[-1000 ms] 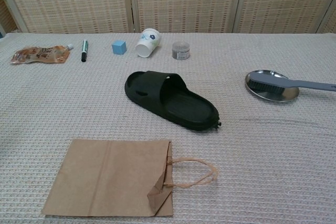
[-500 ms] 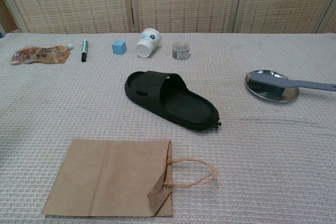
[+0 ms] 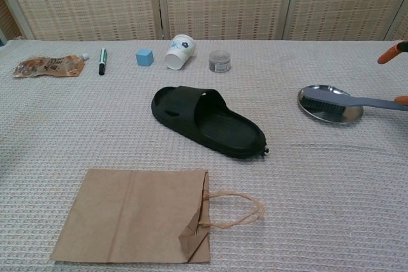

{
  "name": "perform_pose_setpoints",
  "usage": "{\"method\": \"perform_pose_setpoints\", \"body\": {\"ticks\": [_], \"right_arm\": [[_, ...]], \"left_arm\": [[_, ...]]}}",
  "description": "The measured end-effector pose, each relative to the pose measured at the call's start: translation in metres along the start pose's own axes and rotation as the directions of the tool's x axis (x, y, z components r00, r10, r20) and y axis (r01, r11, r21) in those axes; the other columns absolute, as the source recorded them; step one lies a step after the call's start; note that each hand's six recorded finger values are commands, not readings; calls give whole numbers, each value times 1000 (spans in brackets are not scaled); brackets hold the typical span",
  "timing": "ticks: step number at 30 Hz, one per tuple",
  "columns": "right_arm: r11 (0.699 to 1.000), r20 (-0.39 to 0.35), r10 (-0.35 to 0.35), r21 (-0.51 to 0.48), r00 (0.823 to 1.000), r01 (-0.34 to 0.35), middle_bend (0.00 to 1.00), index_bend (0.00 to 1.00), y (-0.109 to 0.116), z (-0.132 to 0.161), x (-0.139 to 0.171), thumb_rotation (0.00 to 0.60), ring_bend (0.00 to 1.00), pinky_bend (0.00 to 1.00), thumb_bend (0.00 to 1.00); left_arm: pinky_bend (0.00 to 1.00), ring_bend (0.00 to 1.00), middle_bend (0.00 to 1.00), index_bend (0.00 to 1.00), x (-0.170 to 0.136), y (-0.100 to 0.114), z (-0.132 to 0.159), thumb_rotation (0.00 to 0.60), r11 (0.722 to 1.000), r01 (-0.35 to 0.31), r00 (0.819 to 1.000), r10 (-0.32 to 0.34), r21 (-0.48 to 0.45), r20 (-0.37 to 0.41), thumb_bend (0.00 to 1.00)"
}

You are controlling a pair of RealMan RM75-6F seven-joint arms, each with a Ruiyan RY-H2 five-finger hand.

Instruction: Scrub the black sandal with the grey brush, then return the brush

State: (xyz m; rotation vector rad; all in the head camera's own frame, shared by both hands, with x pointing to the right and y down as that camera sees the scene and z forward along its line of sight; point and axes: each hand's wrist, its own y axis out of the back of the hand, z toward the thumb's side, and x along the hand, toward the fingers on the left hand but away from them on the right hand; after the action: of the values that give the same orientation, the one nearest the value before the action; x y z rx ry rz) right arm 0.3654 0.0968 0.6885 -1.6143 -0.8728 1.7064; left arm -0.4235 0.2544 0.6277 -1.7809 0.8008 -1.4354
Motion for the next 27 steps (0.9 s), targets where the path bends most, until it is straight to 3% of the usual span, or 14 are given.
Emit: {"method": "perform_pose_setpoints", "body": {"ticks": [7,14,27], "right_arm": [[997,76,72,-28,995,-70,153,281,-24,14,-39,600,10,90,156],[990,64,128,-69,990,-124,156,289,-35,29,-46,600,35,176,178],[992,63,119,-53,991,-116,176,334,-36,47,-53,600,59,280,180]], "left_arm": [[101,0,0,0,1,0,-6,600,1000,5,1000,-5,-4,-27,462],[101,0,0,0,1,1,-7,600,1000,8,1000,-9,-13,-28,462],[101,0,0,0,0,7,-8,600,1000,-15,1000,15,-21,-24,497]]}}
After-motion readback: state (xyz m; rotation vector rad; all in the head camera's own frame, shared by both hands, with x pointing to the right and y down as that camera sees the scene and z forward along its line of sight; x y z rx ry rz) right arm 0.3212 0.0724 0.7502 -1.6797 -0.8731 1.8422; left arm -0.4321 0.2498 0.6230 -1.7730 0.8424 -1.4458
